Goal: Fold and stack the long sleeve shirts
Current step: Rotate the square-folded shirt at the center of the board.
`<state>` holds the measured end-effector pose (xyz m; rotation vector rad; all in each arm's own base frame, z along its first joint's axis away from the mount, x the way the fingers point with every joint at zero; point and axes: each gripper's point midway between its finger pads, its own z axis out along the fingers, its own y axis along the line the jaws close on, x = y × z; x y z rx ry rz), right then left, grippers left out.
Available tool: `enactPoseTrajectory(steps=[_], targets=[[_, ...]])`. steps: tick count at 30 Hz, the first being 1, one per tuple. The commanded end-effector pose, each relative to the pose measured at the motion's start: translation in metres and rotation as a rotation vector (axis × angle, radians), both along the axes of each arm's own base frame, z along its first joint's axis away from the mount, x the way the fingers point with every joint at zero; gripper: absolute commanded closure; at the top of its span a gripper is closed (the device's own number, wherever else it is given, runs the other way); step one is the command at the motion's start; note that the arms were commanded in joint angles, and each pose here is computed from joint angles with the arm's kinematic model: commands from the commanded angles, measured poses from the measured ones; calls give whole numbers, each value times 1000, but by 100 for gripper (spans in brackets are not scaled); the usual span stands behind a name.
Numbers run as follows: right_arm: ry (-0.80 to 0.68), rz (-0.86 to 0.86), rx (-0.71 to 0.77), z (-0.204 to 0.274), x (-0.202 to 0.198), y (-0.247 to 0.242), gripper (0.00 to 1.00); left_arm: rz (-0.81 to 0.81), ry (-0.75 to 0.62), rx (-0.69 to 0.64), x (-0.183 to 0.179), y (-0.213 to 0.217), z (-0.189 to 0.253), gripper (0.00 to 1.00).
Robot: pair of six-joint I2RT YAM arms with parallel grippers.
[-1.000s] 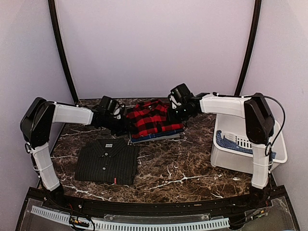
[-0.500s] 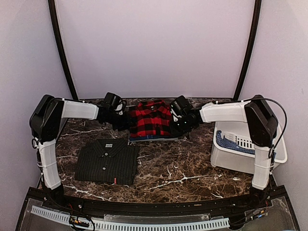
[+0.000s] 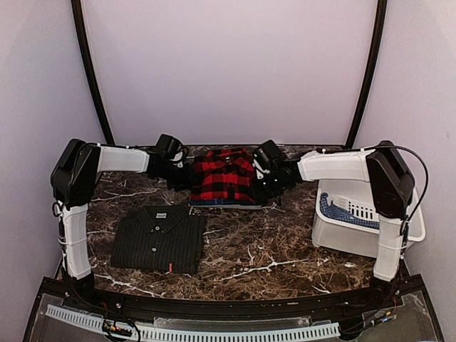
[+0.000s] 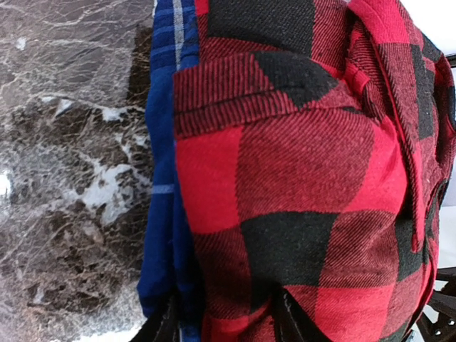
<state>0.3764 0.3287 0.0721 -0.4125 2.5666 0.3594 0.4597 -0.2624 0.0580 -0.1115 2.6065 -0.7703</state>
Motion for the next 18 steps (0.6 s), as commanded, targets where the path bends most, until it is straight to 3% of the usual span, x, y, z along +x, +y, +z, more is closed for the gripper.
enactPoseTrajectory(steps=[1,8,18], targets=[[-49,27,67,40,-7,12,66,29,-78,9,-3,18,49,55],[-33,135,154,56,-43,54,39,98,-127,45,-38,55,71,48],[30,270,218,48,-91,118,32,220,-146,85,-112,113,80,44]])
